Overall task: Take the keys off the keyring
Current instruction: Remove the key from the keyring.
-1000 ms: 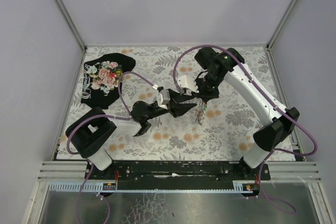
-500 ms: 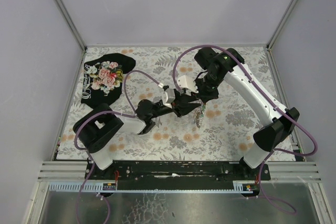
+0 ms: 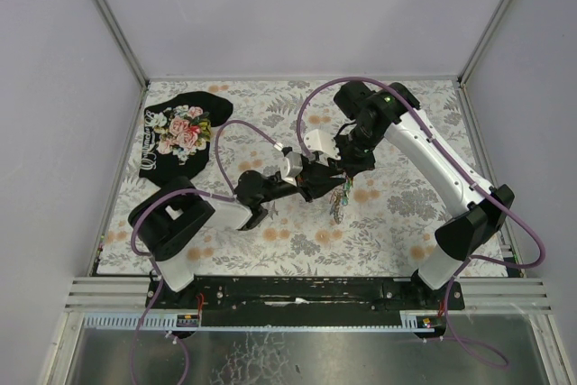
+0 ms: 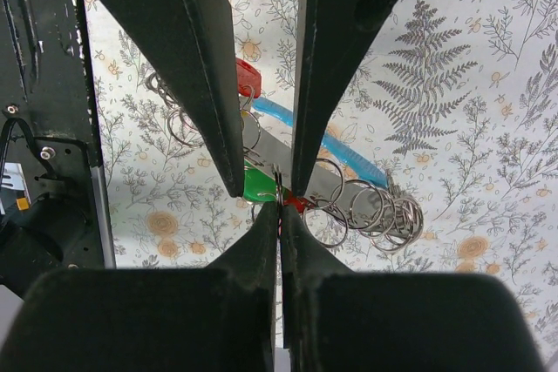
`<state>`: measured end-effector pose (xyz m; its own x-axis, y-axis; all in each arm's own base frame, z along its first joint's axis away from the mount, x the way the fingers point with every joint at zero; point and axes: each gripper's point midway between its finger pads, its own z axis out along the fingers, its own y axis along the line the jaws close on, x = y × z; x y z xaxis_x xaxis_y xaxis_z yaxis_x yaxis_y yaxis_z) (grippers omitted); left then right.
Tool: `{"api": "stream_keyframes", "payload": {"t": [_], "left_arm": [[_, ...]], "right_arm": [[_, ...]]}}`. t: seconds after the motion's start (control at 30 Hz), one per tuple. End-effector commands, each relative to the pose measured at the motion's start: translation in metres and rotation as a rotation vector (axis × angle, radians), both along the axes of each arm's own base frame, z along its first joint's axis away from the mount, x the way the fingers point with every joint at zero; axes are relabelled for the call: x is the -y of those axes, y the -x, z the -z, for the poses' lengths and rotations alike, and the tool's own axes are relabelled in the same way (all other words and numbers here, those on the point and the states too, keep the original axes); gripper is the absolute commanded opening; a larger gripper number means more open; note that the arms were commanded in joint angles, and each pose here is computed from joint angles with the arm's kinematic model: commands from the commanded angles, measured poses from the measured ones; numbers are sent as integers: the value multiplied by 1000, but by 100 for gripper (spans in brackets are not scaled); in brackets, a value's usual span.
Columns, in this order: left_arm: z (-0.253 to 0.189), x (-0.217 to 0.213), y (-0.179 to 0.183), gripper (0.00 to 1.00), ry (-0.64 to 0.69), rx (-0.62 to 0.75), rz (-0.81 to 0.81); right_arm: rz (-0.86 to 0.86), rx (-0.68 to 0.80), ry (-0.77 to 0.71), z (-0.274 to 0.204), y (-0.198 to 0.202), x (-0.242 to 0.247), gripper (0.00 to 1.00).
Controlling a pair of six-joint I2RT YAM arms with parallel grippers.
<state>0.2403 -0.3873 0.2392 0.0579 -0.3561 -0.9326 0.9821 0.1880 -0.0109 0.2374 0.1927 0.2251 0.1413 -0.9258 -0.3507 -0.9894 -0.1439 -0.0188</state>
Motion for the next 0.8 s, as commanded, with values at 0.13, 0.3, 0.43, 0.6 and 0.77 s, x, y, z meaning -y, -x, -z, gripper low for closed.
{"api": "stream_keyframes", "payload": {"t": [0.13,0.3,0.43,0.6,0.77], "left_arm": [[-9,3,4,24,39,43,22],[-9,4,4,22,41,41,27],[-11,5,5,21,44,44,33],[-14,4,6,20,49,43,38],[-15,3,8,17,52,45,41]], "right_arm": [[-7,13,-61,-17,5,-9,0],[-9,5,-67,-17,7,-10,0],[-9,-1,-67,-16,8,-10,0],[-8,-5,-65,-15,8,-10,0],[-7,-5,-62,-14,8,-9,0]]}}
